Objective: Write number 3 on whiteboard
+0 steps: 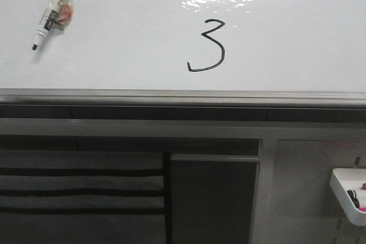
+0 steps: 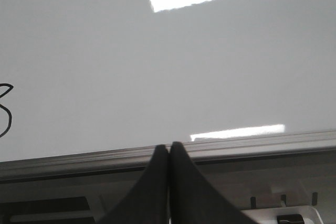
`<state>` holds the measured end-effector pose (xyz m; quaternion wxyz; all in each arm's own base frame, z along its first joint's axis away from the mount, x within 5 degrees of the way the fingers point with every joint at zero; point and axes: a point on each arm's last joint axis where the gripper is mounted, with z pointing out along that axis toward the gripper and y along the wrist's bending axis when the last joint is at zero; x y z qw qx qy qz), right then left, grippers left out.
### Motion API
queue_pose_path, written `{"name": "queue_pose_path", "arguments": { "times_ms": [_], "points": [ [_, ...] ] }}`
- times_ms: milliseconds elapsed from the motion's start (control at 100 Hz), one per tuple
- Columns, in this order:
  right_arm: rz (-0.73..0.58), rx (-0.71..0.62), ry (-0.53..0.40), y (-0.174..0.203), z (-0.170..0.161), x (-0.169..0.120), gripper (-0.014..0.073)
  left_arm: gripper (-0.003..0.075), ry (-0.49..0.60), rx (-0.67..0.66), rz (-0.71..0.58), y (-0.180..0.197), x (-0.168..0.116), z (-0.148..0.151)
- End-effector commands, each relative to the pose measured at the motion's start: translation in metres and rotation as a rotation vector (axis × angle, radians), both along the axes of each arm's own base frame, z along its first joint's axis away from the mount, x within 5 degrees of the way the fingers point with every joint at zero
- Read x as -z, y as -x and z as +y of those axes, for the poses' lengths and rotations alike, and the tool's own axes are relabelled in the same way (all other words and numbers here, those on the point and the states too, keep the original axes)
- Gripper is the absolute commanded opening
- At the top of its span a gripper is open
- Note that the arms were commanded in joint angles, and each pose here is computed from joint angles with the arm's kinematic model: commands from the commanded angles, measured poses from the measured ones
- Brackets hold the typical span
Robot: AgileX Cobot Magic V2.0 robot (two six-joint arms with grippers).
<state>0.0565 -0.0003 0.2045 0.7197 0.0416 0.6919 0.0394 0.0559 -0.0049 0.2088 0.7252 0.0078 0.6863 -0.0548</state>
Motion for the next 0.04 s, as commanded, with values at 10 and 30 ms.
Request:
{"name": "queue_pose_path", "arguments": {
  "times_ms": [10, 30],
  "points": [
    [-0.074, 0.002, 0.004, 0.0012, 0.0000, -0.0006, -0.0074, -0.0018, 0.020, -0.002, -0.107, 0.0034, -0.0081, 0.0006],
    [-0.074, 0.002, 0.004, 0.0012, 0.0000, -0.0006, -0.0074, -0.0018, 0.020, -0.002, -0.107, 0.0034, -0.0081, 0.0006]
  ]
}}
